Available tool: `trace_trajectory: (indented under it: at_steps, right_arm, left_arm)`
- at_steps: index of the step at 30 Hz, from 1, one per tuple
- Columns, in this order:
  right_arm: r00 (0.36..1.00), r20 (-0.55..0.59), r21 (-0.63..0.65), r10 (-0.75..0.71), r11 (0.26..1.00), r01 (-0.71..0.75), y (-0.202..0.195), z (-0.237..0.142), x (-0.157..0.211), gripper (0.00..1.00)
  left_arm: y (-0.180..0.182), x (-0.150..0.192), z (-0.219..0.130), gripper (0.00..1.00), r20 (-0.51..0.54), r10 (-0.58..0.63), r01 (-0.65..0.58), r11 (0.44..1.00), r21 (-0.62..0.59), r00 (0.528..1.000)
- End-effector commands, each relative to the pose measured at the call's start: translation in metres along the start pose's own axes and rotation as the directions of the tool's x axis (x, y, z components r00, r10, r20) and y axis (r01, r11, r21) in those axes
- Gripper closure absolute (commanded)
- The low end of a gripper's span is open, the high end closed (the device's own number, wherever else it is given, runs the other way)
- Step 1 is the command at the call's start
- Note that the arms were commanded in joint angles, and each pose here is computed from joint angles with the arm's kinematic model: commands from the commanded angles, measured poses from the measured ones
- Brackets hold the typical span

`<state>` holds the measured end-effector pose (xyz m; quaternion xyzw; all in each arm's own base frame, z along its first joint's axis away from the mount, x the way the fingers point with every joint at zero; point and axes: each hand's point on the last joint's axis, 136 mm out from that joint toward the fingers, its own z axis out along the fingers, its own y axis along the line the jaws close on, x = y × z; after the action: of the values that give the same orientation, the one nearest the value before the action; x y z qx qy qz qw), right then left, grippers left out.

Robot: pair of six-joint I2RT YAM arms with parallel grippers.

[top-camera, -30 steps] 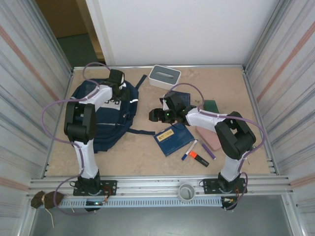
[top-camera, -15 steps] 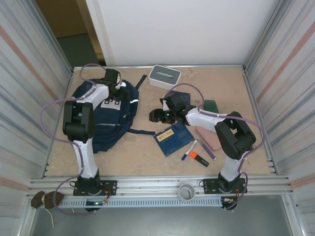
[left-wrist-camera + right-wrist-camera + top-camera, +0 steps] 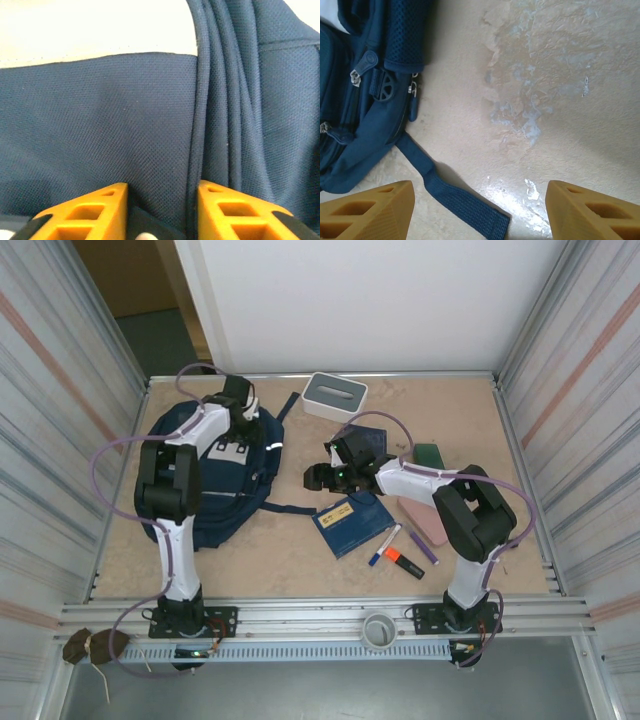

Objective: Pack the student bag

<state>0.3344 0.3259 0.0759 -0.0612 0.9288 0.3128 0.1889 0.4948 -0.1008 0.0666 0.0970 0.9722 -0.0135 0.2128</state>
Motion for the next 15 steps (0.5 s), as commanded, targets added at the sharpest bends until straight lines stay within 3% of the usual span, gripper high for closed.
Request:
trace_trajectory:
  at_steps: [1, 6, 8, 11, 15]
  right_arm:
    - [0.999, 0.01, 0.018, -0.036, 0.999, 0.036, 0.006, -0.008, -0.006, 0.31]
    - [0.997, 0.0, 0.053, -0.073, 0.996, 0.073, 0.005, -0.025, -0.007, 0.31]
    - [0.996, -0.012, 0.05, -0.084, 0.995, 0.084, 0.007, -0.035, -0.008, 0.31]
    - [0.995, -0.04, -0.027, -0.089, 0.996, 0.088, 0.016, -0.053, -0.012, 0.3]
    - [0.996, -0.038, -0.167, -0.079, 0.983, 0.071, 0.037, -0.077, -0.023, 0.25]
  left_arm:
    - [-0.023, 0.055, 0.016, 0.82, -0.161, 0.075, -0.06, 0.993, 0.097, 0.984]
    - [-0.035, 0.034, -0.031, 1.0, 0.046, 0.155, -0.161, 0.974, 0.159, 0.987]
    - [-0.043, 0.028, -0.055, 1.0, 0.15, 0.191, -0.218, 0.957, 0.191, 0.97]
    - [-0.062, 0.024, -0.097, 1.0, 0.323, 0.239, -0.327, 0.911, 0.252, 0.916]
    - [-0.084, 0.027, -0.148, 1.0, 0.515, 0.281, -0.471, 0.835, 0.286, 0.81]
